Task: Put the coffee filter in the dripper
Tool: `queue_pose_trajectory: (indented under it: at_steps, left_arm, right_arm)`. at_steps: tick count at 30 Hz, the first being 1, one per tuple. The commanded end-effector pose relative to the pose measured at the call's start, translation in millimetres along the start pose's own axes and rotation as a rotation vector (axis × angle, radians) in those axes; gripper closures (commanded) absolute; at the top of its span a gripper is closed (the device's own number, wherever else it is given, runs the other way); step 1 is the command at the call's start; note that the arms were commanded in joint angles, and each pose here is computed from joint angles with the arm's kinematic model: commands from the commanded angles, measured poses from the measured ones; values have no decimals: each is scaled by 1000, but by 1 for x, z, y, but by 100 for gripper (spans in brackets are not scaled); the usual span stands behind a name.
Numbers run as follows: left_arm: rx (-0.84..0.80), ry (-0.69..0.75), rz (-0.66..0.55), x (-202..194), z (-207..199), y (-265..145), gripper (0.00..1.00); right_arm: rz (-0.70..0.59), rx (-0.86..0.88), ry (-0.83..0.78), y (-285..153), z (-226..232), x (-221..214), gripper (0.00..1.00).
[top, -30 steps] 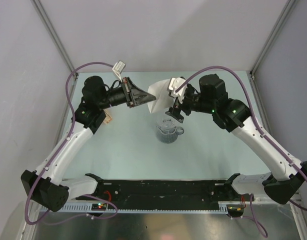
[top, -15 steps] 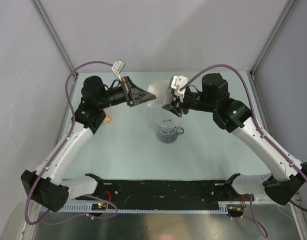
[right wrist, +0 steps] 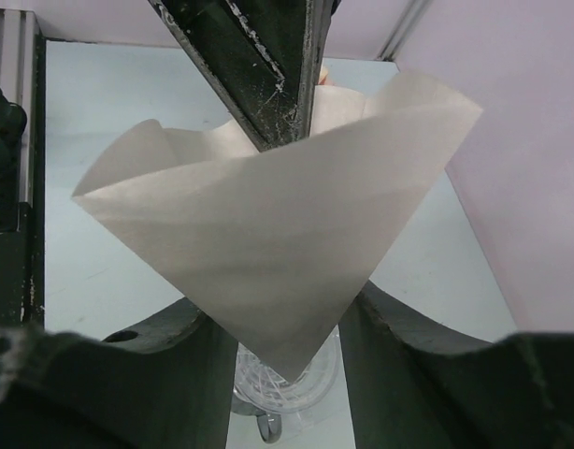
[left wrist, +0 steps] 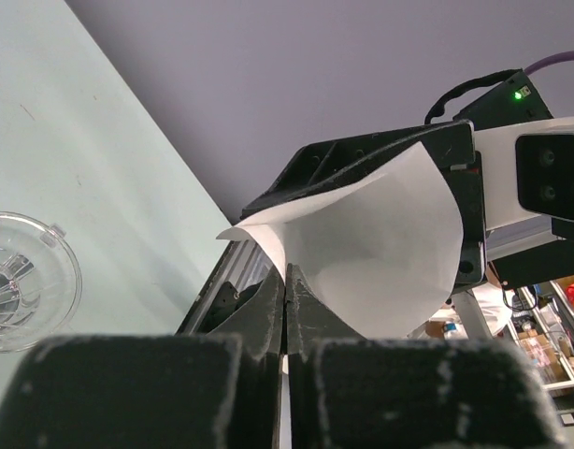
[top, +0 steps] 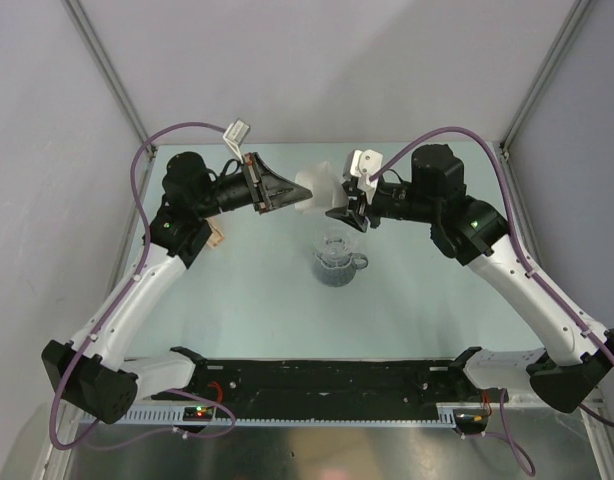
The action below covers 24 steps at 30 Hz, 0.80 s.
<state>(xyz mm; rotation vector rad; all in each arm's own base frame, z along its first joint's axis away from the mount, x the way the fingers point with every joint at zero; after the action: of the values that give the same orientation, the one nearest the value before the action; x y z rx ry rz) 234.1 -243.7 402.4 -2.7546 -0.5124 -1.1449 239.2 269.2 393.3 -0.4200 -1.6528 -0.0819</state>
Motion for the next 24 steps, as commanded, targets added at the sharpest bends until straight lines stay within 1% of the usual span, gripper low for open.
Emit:
queue_pose_trajectory:
  at_steps: [1,5,7,11,14,17,19,24]
  left_arm:
    - [-39,47,-7,1,-12,-4,100]
    - [-55,74,0,0,-17,-3,100]
    - [-62,84,2,0,-19,-3,100]
    - [-68,98,6,-1,-20,-3,100]
    - [-70,110,6,-2,-20,-4,100]
    - [-73,121,8,-2,-21,-3,100]
    - [-73,128,7,-2,-21,-3,100]
    - [-77,147,4,-1,-22,-3,100]
  right_arm:
    - [-55,30,-19,-5,8,14,50]
    - [-54,28,-7,-4,8,14,41]
    - [-52,29,-4,-4,8,14,40]
    - [-53,31,1,-5,8,14,40]
    - [-52,27,14,-5,7,14,33]
    - [-52,33,24,-5,7,14,31]
    - [-51,41,27,-5,9,14,34]
    - [-52,55,31,-6,10,14,46]
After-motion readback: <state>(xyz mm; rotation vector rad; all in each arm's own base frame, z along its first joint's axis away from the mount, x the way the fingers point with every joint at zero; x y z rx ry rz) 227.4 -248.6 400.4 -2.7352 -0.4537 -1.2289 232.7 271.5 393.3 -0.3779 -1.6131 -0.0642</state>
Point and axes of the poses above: each gripper's point midway between its finger pads, its own y axis out along the fingers, its own z axis along the line the jaws close on, x = y × z, the point moved 3 cm from there along -y, back along the fingers, and after that the axes turned 11 degrees about y, right-handed, at the moved point
